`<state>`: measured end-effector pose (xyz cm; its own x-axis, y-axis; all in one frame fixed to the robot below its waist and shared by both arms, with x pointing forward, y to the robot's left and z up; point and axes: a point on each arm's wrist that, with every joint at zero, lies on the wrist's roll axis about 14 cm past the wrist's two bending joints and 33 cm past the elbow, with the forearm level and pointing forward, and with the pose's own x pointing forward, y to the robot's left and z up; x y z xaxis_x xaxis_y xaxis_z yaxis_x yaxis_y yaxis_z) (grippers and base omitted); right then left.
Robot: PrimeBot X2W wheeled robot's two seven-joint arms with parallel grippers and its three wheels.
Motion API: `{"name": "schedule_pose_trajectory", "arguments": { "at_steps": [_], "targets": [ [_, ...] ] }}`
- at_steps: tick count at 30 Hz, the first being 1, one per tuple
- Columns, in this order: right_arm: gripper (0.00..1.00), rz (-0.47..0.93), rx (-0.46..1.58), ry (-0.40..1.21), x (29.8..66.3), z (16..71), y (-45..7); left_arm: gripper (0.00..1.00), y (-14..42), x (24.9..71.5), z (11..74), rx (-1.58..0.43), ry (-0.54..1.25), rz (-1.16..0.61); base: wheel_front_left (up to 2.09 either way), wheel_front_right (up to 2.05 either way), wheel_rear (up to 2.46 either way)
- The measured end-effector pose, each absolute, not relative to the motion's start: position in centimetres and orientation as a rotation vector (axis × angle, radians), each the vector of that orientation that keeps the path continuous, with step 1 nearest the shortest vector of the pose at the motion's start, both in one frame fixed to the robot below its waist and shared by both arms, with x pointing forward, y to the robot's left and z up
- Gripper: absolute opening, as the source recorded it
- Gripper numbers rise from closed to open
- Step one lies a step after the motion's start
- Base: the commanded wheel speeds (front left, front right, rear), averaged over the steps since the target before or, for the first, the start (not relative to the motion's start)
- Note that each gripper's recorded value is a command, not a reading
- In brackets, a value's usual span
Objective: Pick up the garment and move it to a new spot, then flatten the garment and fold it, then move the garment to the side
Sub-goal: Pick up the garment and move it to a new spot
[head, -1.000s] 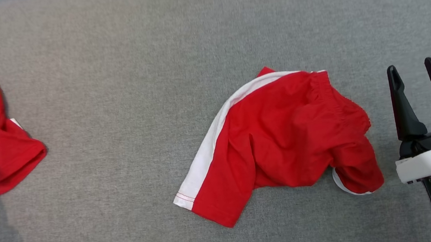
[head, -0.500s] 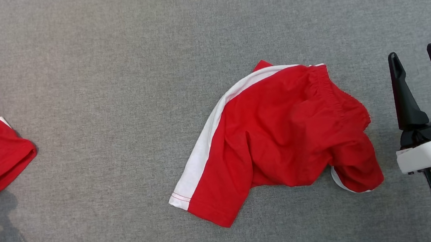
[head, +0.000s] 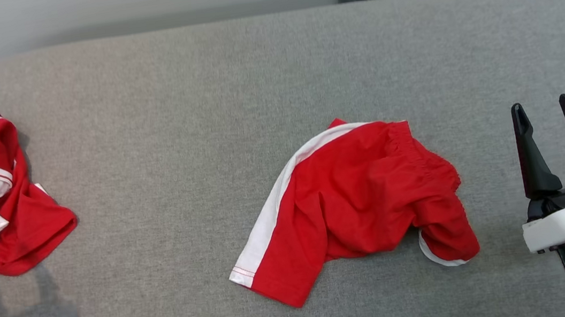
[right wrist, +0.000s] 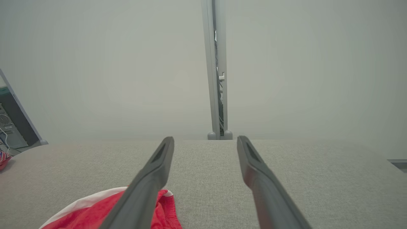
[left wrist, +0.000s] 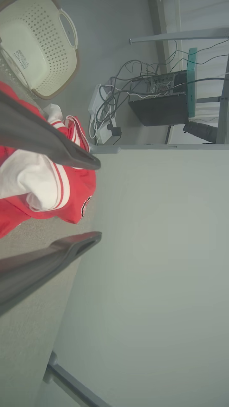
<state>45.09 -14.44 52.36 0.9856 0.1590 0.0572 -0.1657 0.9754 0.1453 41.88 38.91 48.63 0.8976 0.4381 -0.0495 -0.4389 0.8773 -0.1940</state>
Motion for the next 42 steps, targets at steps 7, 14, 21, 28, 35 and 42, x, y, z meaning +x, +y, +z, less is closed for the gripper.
{"name": "schedule_pose_trajectory", "arguments": {
  "at_steps": [7,14,21,28,35,42],
  "targets": [
    [1.00,0.159,0.140,-0.076,42.9,54.1,-14.9,1.00,32.9,40.2,52.3,-0.167,-0.090,0.323,0.00,0.00,0.00],
    [1.00,0.137,0.132,-0.064,40.5,54.1,-15.7,1.00,26.9,38.4,53.4,-0.168,-0.068,0.195,0.00,0.00,0.00],
    [1.00,0.106,0.130,-0.054,37.8,54.1,-16.8,1.00,22.7,36.1,53.7,-0.165,-0.031,0.097,0.00,0.00,0.00],
    [1.00,0.081,0.135,-0.050,36.6,54.1,-17.7,1.00,20.7,35.6,53.7,-0.160,-0.006,0.040,0.00,0.00,0.00],
    [1.00,0.085,0.137,-0.040,36.6,53.9,-17.6,1.00,20.4,35.6,53.6,-0.150,0.005,0.027,0.00,0.00,0.00],
    [1.00,0.094,0.137,-0.037,36.8,53.8,-17.3,1.00,20.7,35.5,53.1,-0.143,0.019,0.037,0.00,0.00,0.00]
  ]
}}
